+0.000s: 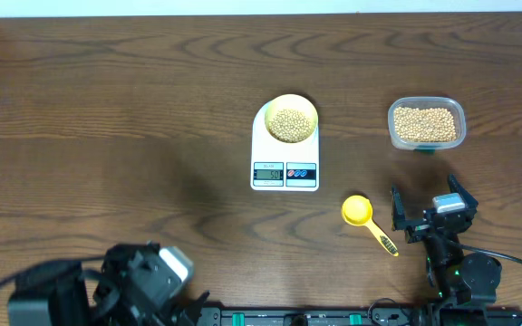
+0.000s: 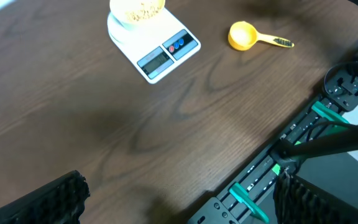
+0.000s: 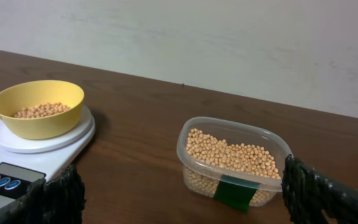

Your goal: Scoop item into bowl and weigh 50g on scale

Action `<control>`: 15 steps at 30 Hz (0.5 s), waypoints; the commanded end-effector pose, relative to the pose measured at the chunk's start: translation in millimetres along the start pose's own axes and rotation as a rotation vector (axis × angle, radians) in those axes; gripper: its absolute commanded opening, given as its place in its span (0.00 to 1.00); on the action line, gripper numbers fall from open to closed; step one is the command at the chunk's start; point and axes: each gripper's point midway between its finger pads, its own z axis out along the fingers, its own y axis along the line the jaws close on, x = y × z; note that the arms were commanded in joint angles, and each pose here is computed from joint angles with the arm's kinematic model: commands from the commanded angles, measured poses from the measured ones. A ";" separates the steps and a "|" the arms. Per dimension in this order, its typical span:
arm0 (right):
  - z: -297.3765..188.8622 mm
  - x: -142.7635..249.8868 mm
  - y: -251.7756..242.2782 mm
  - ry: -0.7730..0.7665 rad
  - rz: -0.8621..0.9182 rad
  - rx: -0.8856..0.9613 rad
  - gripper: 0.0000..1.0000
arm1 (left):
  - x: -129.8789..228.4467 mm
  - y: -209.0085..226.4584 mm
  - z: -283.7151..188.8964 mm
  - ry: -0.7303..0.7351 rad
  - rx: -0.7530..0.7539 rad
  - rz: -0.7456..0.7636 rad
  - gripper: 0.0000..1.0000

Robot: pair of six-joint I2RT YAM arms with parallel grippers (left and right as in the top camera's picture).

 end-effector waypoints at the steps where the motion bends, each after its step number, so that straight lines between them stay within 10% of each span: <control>1: -0.3 0.5 -0.5 0.001 -0.011 0.005 0.99 | 18.9 -15.8 -7.3 0.023 0.006 -0.025 0.98; 15: -0.3 0.5 -0.5 0.001 -0.011 0.005 0.99 | 40.4 -41.6 -25.4 -0.128 -0.082 -0.086 0.98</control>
